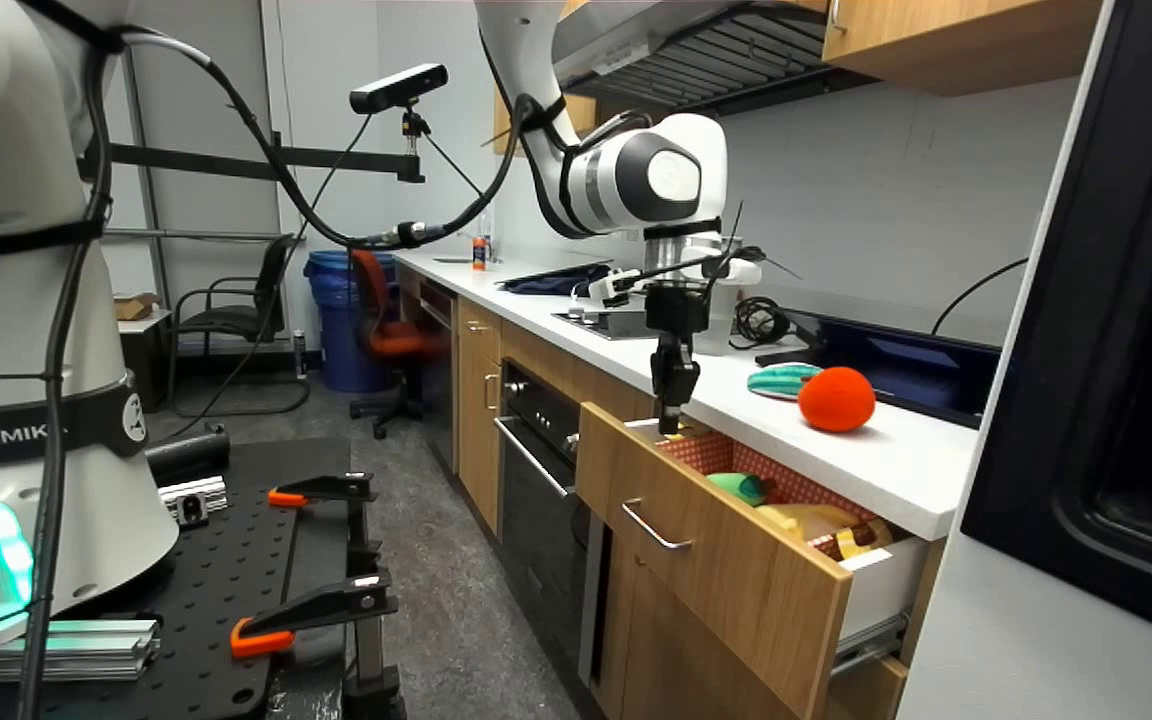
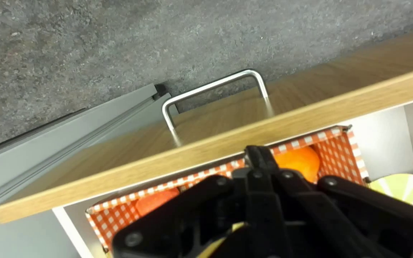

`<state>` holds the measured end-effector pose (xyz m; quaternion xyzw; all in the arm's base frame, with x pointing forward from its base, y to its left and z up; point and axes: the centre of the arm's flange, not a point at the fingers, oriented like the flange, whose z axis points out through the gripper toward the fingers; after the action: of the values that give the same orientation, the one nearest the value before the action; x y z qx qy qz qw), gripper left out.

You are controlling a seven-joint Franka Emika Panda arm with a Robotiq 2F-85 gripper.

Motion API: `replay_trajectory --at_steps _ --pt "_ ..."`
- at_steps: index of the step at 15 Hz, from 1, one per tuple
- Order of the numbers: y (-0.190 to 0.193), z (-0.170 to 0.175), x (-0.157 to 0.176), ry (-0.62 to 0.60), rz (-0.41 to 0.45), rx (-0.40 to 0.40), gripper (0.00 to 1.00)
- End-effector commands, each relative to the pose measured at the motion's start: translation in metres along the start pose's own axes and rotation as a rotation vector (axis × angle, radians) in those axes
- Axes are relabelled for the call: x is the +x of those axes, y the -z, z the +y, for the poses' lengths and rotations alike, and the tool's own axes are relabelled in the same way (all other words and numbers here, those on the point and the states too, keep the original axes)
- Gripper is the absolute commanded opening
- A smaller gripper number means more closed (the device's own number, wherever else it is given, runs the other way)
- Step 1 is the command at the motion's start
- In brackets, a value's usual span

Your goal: Put the orange plus toy on the counter then close the drawer

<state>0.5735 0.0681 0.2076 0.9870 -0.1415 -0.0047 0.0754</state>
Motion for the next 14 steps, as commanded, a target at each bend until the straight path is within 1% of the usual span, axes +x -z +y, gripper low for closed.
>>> replay_trajectory --at_steps 1,3,6,7,9,14 --pt "0.025 -0.002 -0.022 -0.011 0.082 -0.025 0.00" --pt "0.037 -0.005 -0.031 0.003 0.097 -0.044 0.00" --pt "0.050 -0.008 -0.045 0.023 0.093 -0.038 0.00" --pt "0.050 -0.008 -0.048 0.039 0.071 -0.010 0.00" --pt "0.048 -0.010 -0.054 0.050 0.041 0.005 0.00" --pt "0.027 -0.017 -0.059 0.088 -0.073 0.054 0.00"
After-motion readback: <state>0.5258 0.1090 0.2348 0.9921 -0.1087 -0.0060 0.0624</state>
